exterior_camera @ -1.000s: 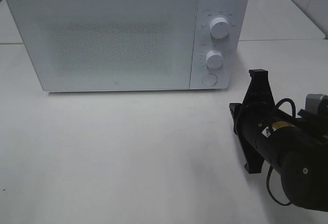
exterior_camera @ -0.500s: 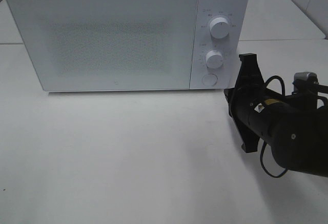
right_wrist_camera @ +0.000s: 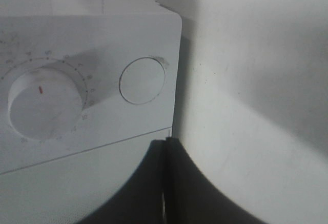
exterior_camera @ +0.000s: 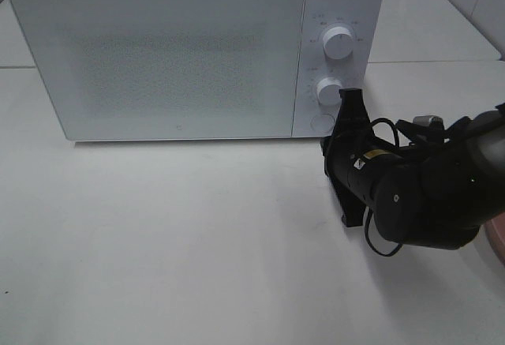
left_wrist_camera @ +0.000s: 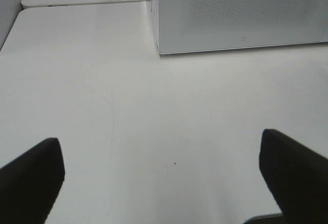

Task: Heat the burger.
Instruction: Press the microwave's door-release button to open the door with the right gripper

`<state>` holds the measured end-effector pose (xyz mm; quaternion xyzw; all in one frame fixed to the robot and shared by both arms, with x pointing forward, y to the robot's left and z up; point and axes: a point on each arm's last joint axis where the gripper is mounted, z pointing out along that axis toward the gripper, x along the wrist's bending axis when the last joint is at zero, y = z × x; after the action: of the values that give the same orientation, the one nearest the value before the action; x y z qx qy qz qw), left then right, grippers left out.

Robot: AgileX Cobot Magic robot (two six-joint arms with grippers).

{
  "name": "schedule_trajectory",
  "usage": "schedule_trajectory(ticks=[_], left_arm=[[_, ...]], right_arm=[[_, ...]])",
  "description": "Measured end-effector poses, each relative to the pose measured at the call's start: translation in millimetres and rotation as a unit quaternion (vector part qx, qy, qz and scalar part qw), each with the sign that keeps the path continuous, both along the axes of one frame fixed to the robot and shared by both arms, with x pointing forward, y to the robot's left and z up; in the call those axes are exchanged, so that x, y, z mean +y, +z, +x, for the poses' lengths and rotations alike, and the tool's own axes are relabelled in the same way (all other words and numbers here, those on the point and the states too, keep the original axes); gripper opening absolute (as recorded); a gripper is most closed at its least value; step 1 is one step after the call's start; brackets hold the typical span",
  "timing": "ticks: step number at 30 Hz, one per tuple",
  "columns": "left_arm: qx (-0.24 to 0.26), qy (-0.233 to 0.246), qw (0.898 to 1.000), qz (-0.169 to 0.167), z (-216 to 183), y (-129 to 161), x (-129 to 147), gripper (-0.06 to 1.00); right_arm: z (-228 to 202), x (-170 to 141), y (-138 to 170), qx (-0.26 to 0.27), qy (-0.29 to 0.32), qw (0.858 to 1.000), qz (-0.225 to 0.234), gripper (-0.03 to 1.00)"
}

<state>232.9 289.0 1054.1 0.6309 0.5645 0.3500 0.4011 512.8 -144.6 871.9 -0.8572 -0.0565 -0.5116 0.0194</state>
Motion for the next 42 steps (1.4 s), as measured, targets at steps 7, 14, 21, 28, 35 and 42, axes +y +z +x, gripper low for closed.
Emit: schedule_trajectory(ticks=[7,14,21,28,35,42], left_arm=[[0.000,0.000,1.000,0.000,0,0,0,0.97],[0.000,0.000,1.000,0.000,0,0,0,0.97],[0.000,0.000,1.000,0.000,0,0,0,0.97],[0.000,0.000,1.000,0.000,0,0,0,0.97],[0.000,0.000,1.000,0.000,0,0,0,0.97],[0.000,0.000,1.000,0.000,0,0,0,0.97]], right_arm=[[19,-4,1,-0.013,-0.008,1.000,0.006,0.00],[33,-8,0,-0.021,-0.012,1.000,0.008,0.00],[43,-5,-11,-0.011,-0.011,1.000,0.011,0.00],[51,0,-20,-0.008,-0.009,1.000,0.015,0.00],[57,-2,-24,-0.011,-0.015,1.000,0.014,0.00],[61,-5,-22,-0.014,-0.020,1.000,0.015,0.00]])
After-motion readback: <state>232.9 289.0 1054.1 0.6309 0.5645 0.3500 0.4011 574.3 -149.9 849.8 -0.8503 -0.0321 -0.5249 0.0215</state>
